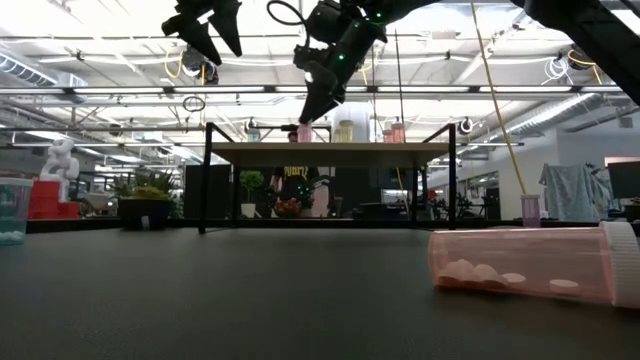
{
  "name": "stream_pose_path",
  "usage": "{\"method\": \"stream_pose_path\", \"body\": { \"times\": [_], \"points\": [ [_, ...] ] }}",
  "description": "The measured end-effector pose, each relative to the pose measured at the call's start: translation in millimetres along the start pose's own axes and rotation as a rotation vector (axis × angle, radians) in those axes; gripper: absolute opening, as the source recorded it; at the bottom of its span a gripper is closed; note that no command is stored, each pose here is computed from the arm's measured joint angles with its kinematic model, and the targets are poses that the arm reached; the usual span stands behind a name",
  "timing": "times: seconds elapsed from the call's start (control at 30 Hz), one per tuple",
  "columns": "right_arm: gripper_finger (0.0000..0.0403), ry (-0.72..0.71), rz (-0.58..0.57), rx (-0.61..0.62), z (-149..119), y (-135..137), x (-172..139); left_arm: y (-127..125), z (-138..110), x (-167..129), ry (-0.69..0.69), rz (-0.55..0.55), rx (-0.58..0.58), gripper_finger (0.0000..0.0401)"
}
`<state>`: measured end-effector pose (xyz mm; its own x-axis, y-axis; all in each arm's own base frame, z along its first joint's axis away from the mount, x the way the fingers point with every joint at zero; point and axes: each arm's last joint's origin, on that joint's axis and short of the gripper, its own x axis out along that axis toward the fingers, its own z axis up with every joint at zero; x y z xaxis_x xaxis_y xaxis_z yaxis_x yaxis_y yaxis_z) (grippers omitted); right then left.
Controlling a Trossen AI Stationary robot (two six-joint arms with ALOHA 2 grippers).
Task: Pick and place medicine bottles onto shelf by color
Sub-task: Put the bottom violet pill bottle aligned with the other violet pill bottle on the shelf
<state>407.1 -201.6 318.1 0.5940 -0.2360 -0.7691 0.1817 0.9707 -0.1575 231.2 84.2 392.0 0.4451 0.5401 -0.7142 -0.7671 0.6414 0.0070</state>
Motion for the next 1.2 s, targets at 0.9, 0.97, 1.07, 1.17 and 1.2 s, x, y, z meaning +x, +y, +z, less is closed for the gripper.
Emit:
{"method": "stream_pose_path", "body": {
  "times": [0.9,0.97,1.07,1.17,1.2],
  "points": [
    [0.0137,0.017,-0.002,0.061,-20,-2,28,1,-3,0,0.030,0.012,-0.011,0.0273],
    [0.0137,0.013,-0.003,0.060,-20,-2,28,1,-3,0,0.030,0.013,-0.011,0.0273],
    [0.0137,0.000,-0.007,0.057,-18,-2,26,1,-3,0,0.032,0.013,-0.010,0.0273],
    [0.0137,0.003,-0.007,0.055,-18,-2,26,1,-3,0,0.033,0.013,-0.005,0.0273],
    [0.0137,0.006,-0.007,0.055,-19,-2,26,1,-3,0,0.033,0.013,-0.003,0.0273]
  ]
}}
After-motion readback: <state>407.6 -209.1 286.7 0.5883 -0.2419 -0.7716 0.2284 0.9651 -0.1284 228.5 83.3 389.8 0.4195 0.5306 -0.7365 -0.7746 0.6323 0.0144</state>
